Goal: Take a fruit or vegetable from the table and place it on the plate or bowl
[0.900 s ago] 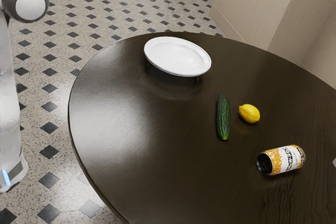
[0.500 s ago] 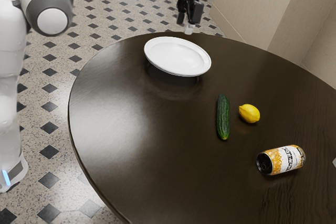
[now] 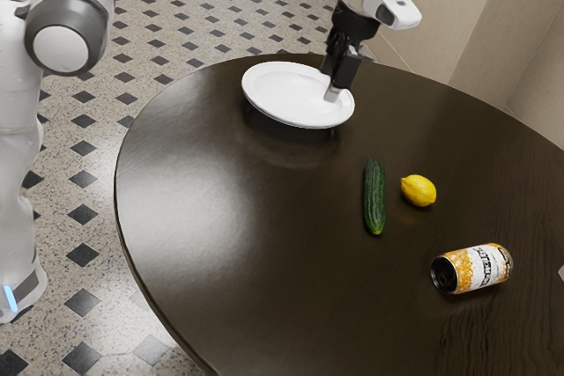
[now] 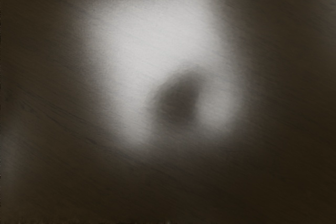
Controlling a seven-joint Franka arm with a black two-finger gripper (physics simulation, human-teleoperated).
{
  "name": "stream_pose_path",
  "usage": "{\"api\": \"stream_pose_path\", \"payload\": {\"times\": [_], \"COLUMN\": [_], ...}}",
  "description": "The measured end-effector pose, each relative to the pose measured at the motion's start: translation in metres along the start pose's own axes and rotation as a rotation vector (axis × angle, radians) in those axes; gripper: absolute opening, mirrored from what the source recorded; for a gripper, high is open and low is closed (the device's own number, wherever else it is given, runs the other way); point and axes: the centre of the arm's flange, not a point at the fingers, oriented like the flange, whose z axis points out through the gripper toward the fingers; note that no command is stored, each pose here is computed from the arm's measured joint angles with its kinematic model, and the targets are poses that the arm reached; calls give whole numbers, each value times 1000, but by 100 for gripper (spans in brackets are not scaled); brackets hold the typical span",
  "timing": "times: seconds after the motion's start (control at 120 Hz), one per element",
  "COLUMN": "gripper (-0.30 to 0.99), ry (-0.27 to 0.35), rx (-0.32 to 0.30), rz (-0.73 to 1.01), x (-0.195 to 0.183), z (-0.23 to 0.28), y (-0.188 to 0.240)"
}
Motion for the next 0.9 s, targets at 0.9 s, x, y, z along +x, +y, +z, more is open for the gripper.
{"api": "stream_pose_path", "payload": {"times": [0.9], "gripper": [67], "ry": [185], "rx": [-57], "rz": [-8], "x": [144], "z": [118], "y": [-4]}}
